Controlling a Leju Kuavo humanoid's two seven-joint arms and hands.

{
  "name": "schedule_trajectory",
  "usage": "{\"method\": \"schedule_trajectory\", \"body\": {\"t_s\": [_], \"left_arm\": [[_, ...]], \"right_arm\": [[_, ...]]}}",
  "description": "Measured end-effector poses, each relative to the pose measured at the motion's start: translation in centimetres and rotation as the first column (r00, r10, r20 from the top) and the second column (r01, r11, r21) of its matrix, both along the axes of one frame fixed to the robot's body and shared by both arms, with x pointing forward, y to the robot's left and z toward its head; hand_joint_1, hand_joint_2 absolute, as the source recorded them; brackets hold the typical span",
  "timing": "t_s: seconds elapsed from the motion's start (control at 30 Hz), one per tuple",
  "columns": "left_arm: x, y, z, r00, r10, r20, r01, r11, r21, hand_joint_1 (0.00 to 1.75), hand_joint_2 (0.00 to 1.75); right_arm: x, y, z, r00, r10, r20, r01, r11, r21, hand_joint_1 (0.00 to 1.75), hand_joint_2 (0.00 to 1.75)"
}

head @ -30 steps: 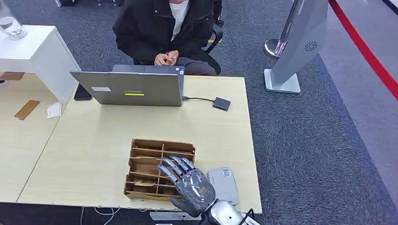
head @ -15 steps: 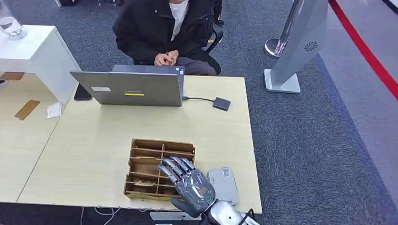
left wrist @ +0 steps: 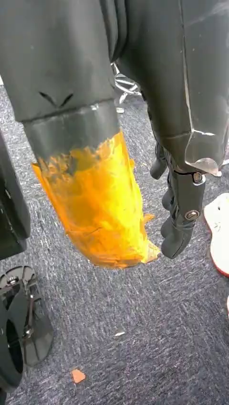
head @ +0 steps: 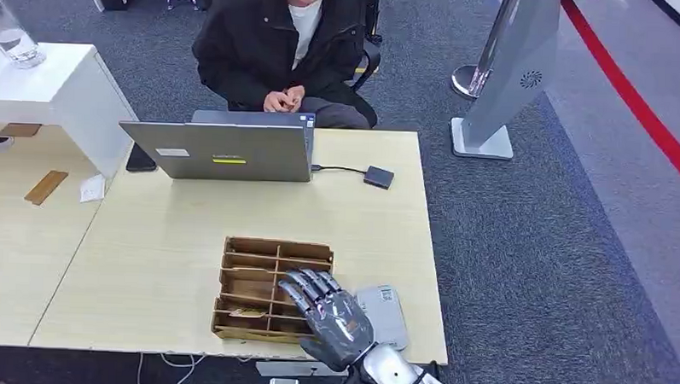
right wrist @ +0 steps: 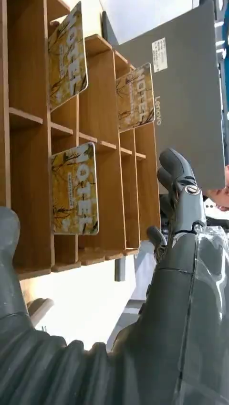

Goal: Pass the card to the sensor for recognition and then transmit it.

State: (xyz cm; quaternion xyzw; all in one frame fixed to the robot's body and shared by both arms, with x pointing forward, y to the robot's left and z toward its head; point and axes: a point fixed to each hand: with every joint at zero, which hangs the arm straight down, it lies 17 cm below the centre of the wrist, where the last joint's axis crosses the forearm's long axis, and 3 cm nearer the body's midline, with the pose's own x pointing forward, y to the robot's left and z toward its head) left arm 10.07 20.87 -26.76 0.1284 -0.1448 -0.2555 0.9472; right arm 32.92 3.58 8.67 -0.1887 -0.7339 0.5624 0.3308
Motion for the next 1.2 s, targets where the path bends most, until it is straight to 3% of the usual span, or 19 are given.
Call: {"method": "schedule_trajectory", "body": {"t_s": [0.67,0.83,1.03,1.1,1.2], "left_arm": [[-0.1,0.0,0.0,1.0,0.003,-0.001,-0.003,1.0,-0.001,0.0,0.0],[-0.1,0.0,0.0,1.0,0.004,-0.001,-0.004,1.0,-0.001,0.0,0.0],[-0.1,0.0,0.0,1.0,0.004,-0.001,-0.004,1.0,0.0,0.0,0.0],[-0.1,0.0,0.0,1.0,0.004,0.0,-0.004,1.0,0.0,0.0,0.0],[-0.1,0.0,0.0,1.0,0.004,0.0,-0.004,1.0,0.0,0.0,0.0]], "right_arm": [[-0.1,-0.9,-0.4,1.0,-0.026,-0.009,0.026,1.0,0.0,0.28,1.75],[-0.1,-1.1,-0.2,1.0,-0.031,-0.004,0.031,1.0,0.003,0.37,1.75],[-0.1,-1.2,0.3,0.999,-0.035,0.005,0.035,0.999,0.012,0.68,1.75],[-0.1,-1.2,0.4,0.999,-0.035,0.006,0.035,0.999,0.014,0.94,1.75],[-0.1,-1.3,0.3,0.999,-0.037,0.005,0.037,0.999,0.013,0.98,1.75]]}}
